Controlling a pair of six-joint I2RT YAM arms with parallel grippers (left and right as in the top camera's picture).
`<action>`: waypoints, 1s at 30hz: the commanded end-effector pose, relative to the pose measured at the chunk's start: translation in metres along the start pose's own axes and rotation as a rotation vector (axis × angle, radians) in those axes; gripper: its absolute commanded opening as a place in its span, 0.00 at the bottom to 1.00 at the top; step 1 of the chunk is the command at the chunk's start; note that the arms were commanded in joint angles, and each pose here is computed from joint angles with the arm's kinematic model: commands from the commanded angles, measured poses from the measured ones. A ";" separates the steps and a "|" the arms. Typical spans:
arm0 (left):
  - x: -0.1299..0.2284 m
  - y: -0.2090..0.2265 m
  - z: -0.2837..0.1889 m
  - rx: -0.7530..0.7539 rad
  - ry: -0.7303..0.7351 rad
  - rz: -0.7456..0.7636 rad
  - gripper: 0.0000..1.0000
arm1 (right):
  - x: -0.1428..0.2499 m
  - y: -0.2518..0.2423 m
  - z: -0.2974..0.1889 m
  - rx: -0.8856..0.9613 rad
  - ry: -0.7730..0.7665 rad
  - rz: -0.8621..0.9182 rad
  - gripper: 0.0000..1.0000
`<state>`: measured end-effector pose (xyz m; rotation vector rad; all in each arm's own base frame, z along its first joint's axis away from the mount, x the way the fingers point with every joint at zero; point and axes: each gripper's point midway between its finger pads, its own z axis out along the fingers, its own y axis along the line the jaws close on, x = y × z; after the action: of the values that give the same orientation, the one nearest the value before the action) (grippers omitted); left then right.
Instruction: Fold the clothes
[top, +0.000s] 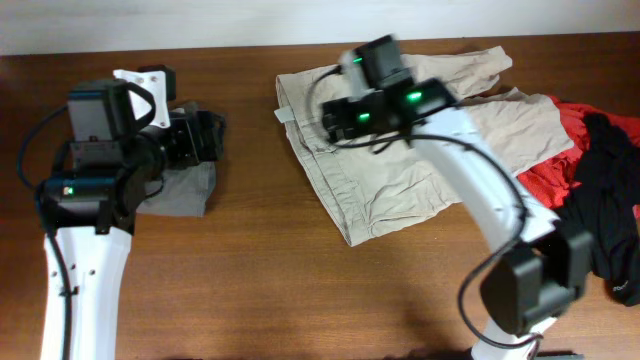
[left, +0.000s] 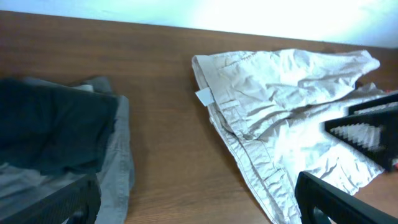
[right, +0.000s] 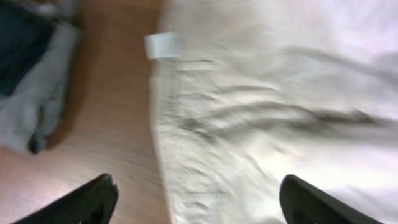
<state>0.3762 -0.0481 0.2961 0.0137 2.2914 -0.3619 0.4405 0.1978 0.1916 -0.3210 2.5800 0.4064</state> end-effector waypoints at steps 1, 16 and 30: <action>0.005 -0.017 0.021 0.049 0.049 0.079 0.98 | 0.003 -0.036 -0.028 0.077 0.010 0.096 0.75; -0.007 -0.033 0.049 0.081 0.043 0.127 0.68 | 0.151 -0.054 0.047 0.170 0.515 0.116 0.07; -0.040 -0.050 -0.013 0.099 -0.135 0.168 0.86 | 0.212 -0.001 0.090 0.012 0.582 -0.079 0.04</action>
<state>0.3922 -0.0877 0.3320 0.2031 2.1603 -0.3768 0.3160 0.1587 0.0080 -0.4257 3.1500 0.1459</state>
